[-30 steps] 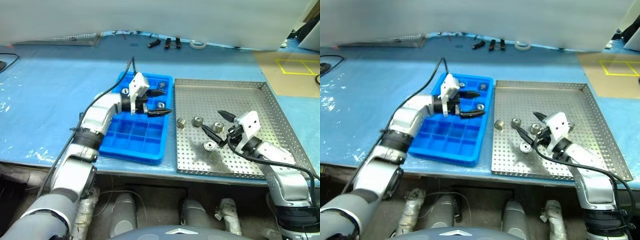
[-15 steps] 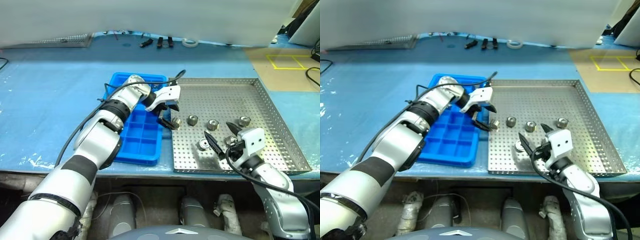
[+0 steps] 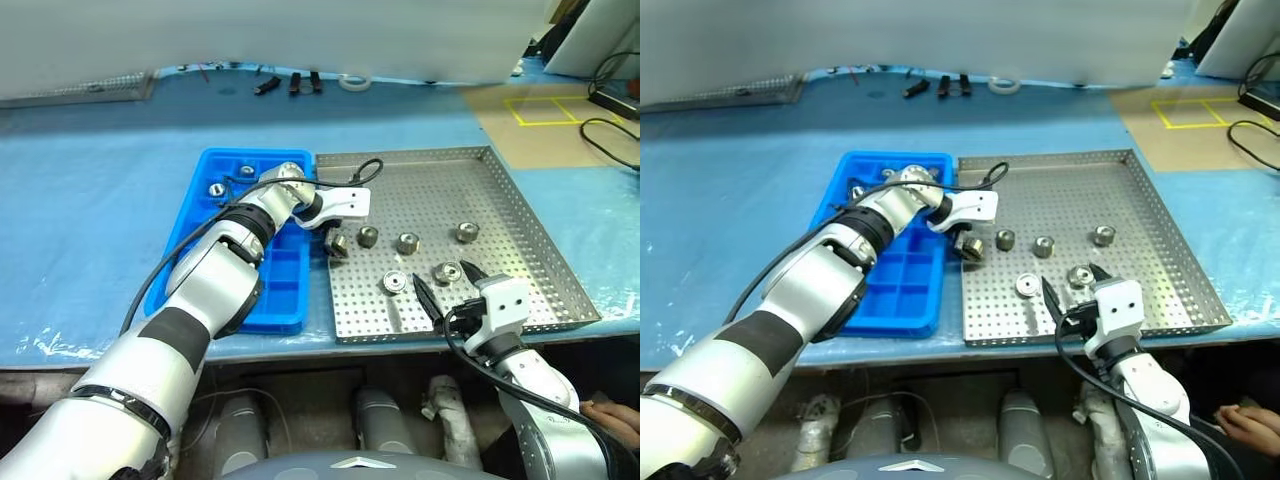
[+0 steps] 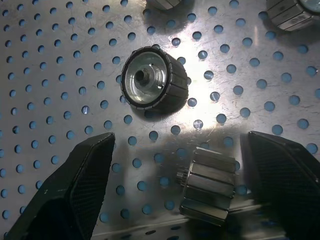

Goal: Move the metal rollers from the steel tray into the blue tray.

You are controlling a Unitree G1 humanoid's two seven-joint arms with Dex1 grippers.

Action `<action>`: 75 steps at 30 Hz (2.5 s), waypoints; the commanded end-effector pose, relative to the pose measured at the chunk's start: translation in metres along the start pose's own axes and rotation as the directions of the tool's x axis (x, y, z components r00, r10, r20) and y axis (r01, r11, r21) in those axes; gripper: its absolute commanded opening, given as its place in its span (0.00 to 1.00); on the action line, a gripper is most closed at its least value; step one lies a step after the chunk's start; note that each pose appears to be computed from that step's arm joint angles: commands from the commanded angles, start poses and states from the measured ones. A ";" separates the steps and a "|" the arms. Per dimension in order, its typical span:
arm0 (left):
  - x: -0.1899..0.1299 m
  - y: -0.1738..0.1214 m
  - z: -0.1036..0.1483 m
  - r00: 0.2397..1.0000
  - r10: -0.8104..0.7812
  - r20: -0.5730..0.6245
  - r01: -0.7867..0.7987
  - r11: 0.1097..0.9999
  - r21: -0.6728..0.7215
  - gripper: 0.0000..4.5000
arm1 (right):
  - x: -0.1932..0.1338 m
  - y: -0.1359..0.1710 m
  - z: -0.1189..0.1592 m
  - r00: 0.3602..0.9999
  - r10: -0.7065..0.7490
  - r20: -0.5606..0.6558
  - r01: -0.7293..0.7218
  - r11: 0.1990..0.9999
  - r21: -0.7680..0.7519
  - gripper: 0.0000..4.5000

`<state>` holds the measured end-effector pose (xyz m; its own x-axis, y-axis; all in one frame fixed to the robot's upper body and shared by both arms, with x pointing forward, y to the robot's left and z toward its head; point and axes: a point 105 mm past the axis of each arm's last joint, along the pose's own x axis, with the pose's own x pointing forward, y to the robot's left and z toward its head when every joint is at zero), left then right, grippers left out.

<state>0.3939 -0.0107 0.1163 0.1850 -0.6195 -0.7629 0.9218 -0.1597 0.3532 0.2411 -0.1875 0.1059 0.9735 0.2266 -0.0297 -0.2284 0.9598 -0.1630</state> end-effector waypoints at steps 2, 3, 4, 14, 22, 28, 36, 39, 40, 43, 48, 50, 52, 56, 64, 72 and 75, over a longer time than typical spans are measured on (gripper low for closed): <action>-0.002 -0.005 -0.022 0.991 -0.033 -0.132 0.032 0.999 -0.010 1.00 | -0.006 -0.002 0.014 0.998 -0.037 0.043 0.038 0.999 -0.023 0.99; -0.003 -0.006 -0.024 0.988 -0.050 -0.148 0.049 0.999 -0.012 1.00 | -0.006 -0.002 0.013 0.998 -0.039 0.042 0.040 0.999 -0.022 0.99; -0.004 -0.007 -0.026 0.986 -0.063 -0.156 0.061 0.998 -0.016 1.00 | -0.007 -0.001 0.013 0.998 -0.040 0.042 0.041 0.999 -0.021 0.99; -0.018 -0.006 -0.048 0.965 -0.071 -0.251 0.067 0.997 -0.025 0.81 | 0.000 -0.001 0.014 0.997 -0.053 0.050 0.054 0.998 -0.017 1.00; -0.035 0.000 -0.062 0.948 -0.049 -0.315 0.049 0.999 -0.006 0.67 | 0.008 0.000 0.013 0.997 -0.052 0.057 0.053 0.998 -0.014 1.00; -0.043 -0.001 -0.071 0.936 -0.058 -0.346 0.060 0.998 -0.005 0.67 | 0.010 0.002 0.011 0.996 -0.064 0.064 0.065 0.998 -0.010 1.00; -0.047 -0.003 -0.079 0.929 -0.065 -0.365 0.065 0.998 -0.012 0.55 | 0.012 0.002 0.010 0.996 -0.070 0.063 0.071 0.997 -0.009 1.00; -0.046 -0.003 -0.080 0.929 -0.057 -0.365 0.056 0.998 -0.014 0.41 | 0.012 0.003 0.010 0.996 -0.069 0.061 0.070 0.997 -0.011 1.00; -0.046 -0.004 -0.080 0.929 -0.065 -0.363 0.063 0.998 -0.018 0.35 | 0.012 0.002 0.009 0.996 -0.070 0.060 0.071 0.997 -0.011 1.00; -0.047 -0.005 -0.080 0.931 -0.075 -0.357 0.071 0.997 -0.026 0.29 | 0.012 0.001 0.009 0.996 -0.071 0.057 0.072 0.997 -0.014 1.00; -0.046 -0.008 -0.081 0.936 -0.093 -0.340 0.085 0.996 -0.038 0.29 | 0.011 0.001 0.007 0.996 -0.074 0.053 0.075 0.997 -0.016 1.00; -0.045 -0.007 -0.079 0.944 -0.087 -0.319 0.076 0.996 -0.047 0.29 | 0.011 0.001 0.007 0.996 -0.073 0.053 0.074 0.997 -0.016 1.00; -0.044 -0.003 -0.075 0.955 -0.058 -0.290 0.046 0.998 -0.049 0.29 | 0.012 0.001 0.007 0.996 -0.070 0.054 0.071 0.997 -0.015 1.00; -0.047 -0.001 -0.052 0.990 -0.065 -0.122 0.057 0.996 -0.066 0.29 | 0.012 0.012 0.010 0.998 -0.001 0.070 0.001 1.000 0.000 1.00; -0.073 0.001 -0.016 0.971 -0.098 0.218 0.107 0.994 -0.029 0.29 | 0.018 0.024 0.033 0.977 0.165 0.133 -0.166 0.986 -0.002 1.00; -0.100 0.003 -0.013 0.923 -0.036 0.383 0.059 0.997 -0.049 0.29 | 0.029 0.032 0.050 0.926 0.347 0.150 -0.344 0.938 -0.042 1.00; -0.114 -0.003 -0.023 0.908 0.002 0.418 0.034 0.996 -0.077 0.29 | 0.036 0.044 0.055 0.881 0.451 0.146 -0.447 0.893 -0.062 1.00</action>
<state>0.3797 0.0726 0.1716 0.0100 -0.8545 -0.5193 0.9615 -0.1344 0.2397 0.2675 -0.1379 0.1451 0.8007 0.5983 0.0299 -0.5823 0.7891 -0.1954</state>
